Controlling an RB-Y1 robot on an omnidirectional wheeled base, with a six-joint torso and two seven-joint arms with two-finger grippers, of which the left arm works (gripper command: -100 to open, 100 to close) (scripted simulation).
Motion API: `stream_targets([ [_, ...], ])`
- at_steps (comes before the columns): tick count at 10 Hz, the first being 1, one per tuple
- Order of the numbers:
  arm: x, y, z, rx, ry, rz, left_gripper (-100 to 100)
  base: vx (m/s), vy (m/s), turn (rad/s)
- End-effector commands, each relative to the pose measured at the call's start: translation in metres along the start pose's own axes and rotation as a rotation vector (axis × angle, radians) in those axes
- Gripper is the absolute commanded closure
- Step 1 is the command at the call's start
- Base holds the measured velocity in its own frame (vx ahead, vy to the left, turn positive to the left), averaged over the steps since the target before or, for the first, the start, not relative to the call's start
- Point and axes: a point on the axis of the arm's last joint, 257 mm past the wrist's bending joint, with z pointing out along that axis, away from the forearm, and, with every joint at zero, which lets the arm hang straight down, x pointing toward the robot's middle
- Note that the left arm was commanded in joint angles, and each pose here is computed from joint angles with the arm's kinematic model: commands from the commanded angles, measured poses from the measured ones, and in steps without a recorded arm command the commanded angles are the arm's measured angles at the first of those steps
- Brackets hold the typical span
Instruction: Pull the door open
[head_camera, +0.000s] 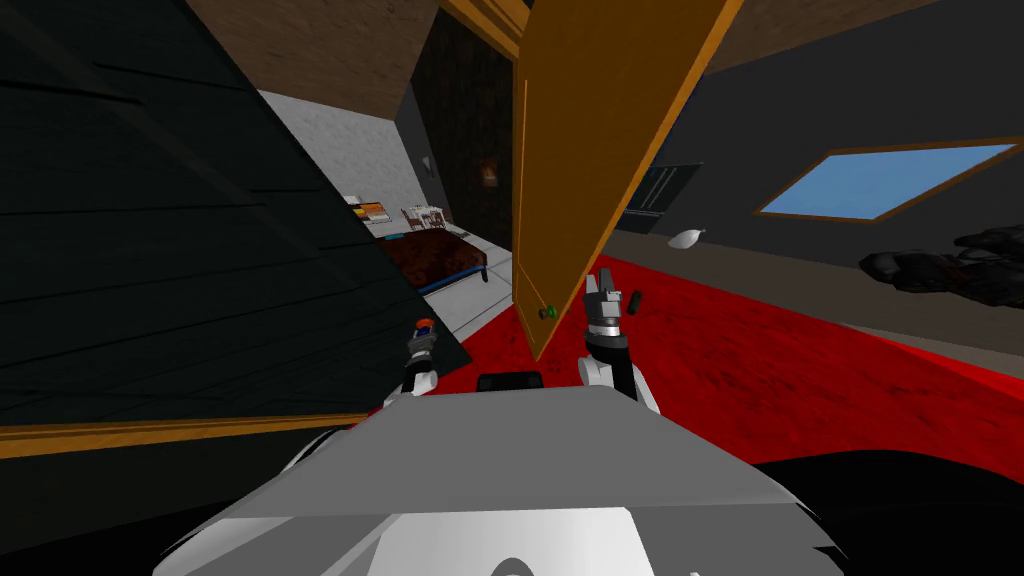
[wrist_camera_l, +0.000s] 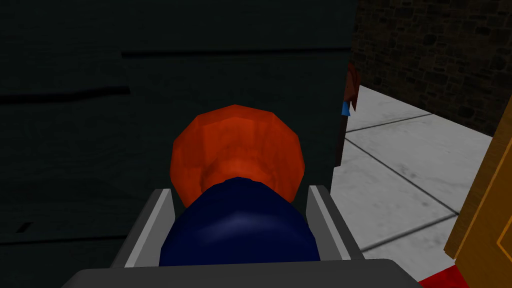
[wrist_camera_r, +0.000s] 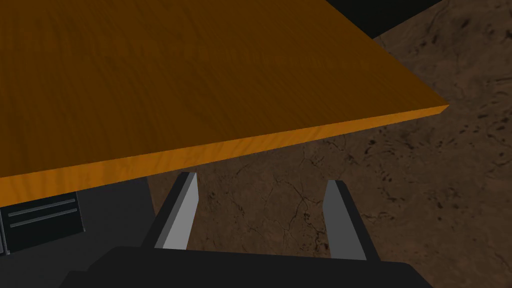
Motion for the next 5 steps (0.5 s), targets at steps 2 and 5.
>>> stream_targets([
  [2,-0.002,0.015,-0.0052,-0.053,-0.007,-0.007,100,-0.262,0.027,-0.071],
  [5,-0.002,0.028,-0.0076,-0.103,-0.008,-0.012,100,-0.241,0.009,-0.063],
])
